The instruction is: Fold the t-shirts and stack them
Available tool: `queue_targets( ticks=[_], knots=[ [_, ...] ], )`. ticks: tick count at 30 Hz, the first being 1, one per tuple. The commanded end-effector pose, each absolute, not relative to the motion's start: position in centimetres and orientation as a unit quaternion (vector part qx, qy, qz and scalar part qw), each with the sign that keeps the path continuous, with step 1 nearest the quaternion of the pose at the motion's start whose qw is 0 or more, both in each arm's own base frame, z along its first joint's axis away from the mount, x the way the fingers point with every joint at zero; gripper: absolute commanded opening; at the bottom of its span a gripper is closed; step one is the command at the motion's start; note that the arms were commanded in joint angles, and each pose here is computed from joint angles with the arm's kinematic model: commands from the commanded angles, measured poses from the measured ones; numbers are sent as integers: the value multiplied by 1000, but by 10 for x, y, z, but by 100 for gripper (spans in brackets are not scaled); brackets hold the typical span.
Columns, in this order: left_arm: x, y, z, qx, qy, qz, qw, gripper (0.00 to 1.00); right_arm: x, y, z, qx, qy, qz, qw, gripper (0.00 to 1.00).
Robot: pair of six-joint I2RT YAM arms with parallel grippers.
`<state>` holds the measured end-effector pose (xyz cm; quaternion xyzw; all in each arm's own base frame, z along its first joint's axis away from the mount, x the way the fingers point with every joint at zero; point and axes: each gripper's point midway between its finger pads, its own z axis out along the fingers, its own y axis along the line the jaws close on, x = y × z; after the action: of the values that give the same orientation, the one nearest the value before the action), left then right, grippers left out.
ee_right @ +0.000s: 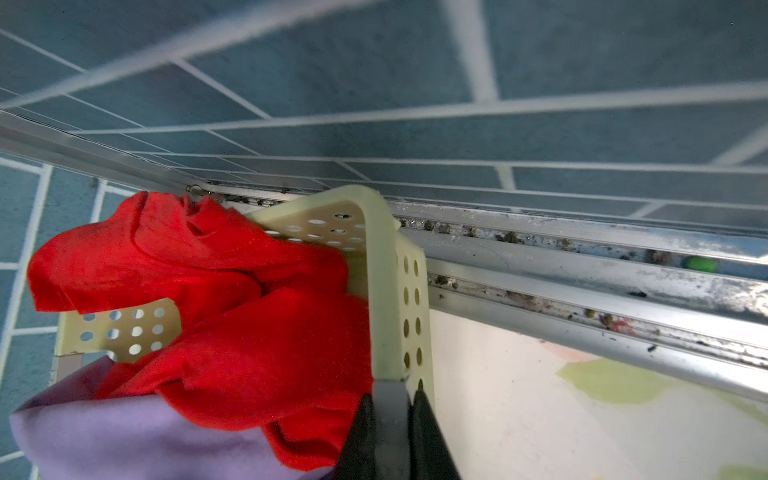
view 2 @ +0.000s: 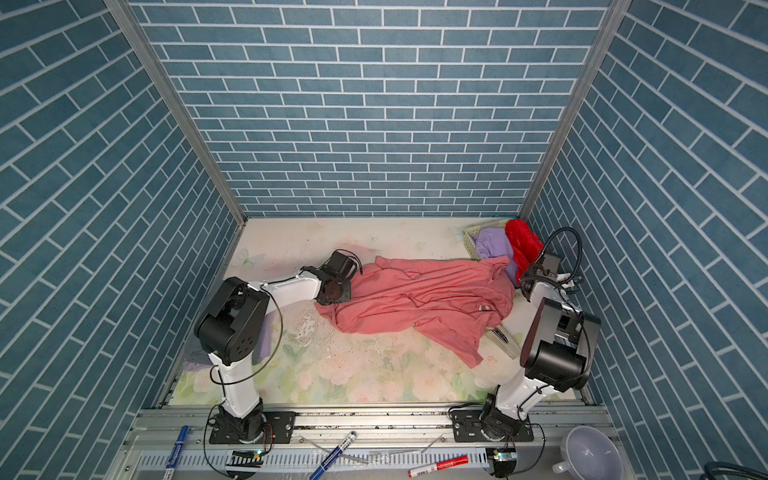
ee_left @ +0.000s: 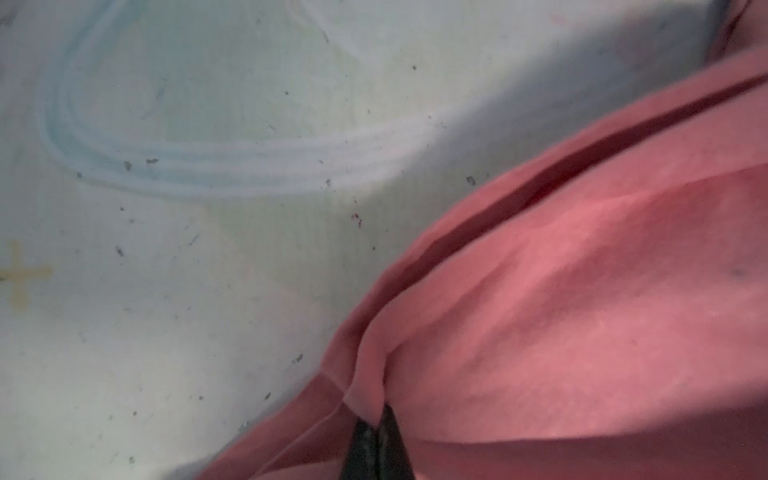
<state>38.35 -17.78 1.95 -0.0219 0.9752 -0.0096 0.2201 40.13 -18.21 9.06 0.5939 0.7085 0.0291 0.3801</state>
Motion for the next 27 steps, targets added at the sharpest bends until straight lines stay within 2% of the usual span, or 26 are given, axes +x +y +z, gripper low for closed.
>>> queue_targets(
  ticks=[1,11,17,19,22,27],
  knots=[
    [358,-134,-2,-50,983,37,173,0,413,-180,87,623,686,51,374,2],
    [330,-34,12,-165,970,49,171,0,430,-190,93,637,663,55,390,1],
    [333,-30,17,-173,969,28,176,0,452,-186,107,616,667,78,412,3],
    [337,-36,16,-173,969,9,178,0,462,-179,126,582,676,84,444,9],
    [340,-43,16,-176,967,-12,181,0,475,-157,167,504,709,75,488,24],
    [341,-47,20,-174,966,-25,188,0,469,-105,215,388,774,19,500,50]
  ],
)
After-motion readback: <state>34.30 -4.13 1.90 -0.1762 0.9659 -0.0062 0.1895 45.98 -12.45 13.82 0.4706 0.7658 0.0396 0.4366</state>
